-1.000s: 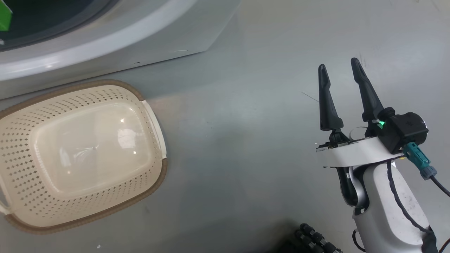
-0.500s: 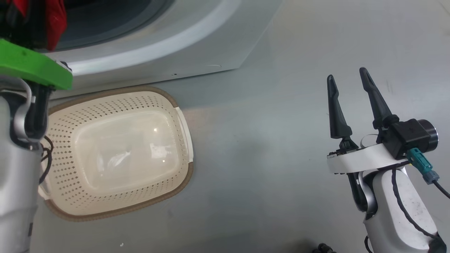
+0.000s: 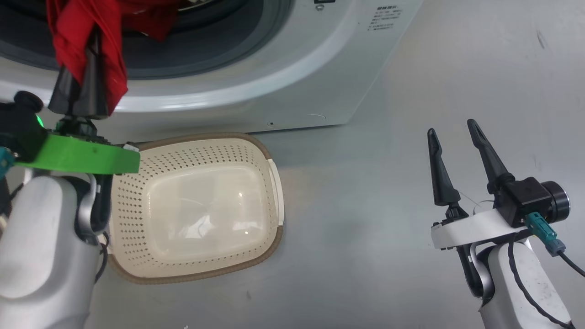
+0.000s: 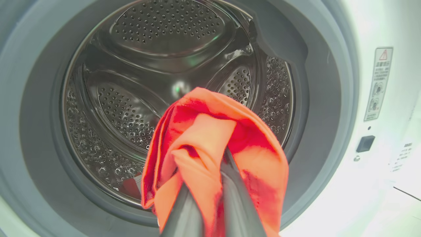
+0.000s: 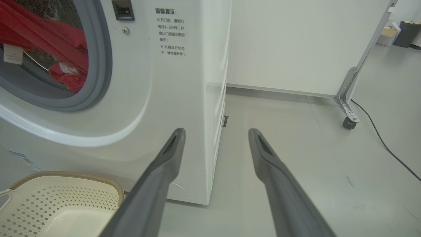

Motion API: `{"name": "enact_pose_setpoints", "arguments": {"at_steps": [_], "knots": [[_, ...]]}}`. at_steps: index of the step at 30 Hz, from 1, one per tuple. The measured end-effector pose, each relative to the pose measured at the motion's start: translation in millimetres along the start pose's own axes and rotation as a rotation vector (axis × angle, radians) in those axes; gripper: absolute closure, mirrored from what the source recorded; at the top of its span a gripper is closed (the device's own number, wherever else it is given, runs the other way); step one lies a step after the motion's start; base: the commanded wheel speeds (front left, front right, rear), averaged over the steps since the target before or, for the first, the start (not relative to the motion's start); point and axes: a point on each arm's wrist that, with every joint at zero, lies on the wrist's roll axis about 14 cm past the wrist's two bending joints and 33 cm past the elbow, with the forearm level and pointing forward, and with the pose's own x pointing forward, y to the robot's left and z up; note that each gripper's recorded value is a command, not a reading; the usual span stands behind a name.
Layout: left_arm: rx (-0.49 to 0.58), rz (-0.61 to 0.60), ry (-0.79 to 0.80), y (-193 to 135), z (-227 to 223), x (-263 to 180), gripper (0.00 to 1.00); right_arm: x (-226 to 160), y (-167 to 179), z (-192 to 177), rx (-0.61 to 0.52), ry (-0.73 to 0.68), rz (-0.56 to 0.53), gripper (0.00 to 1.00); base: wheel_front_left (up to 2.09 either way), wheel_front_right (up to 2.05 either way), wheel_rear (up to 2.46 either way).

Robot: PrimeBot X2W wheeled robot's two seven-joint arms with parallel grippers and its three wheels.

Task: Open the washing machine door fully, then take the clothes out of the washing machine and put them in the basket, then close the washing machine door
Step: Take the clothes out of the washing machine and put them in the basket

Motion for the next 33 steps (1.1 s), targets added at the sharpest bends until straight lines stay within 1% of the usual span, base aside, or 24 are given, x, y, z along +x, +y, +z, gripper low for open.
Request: {"name": "enact_pose_setpoints", "arguments": {"at_steps": [6, 13, 20, 23, 26, 27, 28, 31, 33], "knots": [[0.034, -0.002, 0.010, -13, 11, -26, 1.00, -8, 14, 8, 0.001, -0.013, 0.039, 0.00, 0.00, 0.00, 0.00], [0.098, -0.003, -0.054, -24, 47, -48, 1.00, -24, 26, 18, 0.004, -0.030, 0.065, 0.00, 0.00, 0.00, 0.00], [0.125, -0.004, -0.146, -38, 87, -68, 1.00, -39, 37, 28, 0.000, -0.052, 0.095, 0.00, 0.00, 0.00, 0.00], [0.130, -0.014, -0.172, -46, 97, -77, 1.00, -43, 41, 32, 0.002, -0.064, 0.104, 0.00, 0.00, 0.00, 0.00], [0.126, -0.008, -0.161, -46, 94, -84, 1.00, -43, 45, 34, 0.003, -0.070, 0.115, 0.00, 0.00, 0.00, 0.00], [0.116, -0.003, -0.127, -47, 84, -92, 1.00, -43, 48, 36, 0.003, -0.075, 0.125, 0.00, 0.00, 0.00, 0.00], [0.116, -0.003, -0.127, -47, 84, -92, 1.00, -43, 48, 36, 0.003, -0.075, 0.125, 0.00, 0.00, 0.00, 0.00], [0.094, 0.011, -0.044, -46, 59, -102, 1.00, -42, 51, 36, 0.006, -0.077, 0.136, 0.00, 0.00, 0.00, 0.00], [0.059, 0.022, 0.011, -46, 41, -107, 1.00, -42, 51, 35, 0.005, -0.075, 0.135, 0.00, 0.00, 0.00, 0.00]]}}
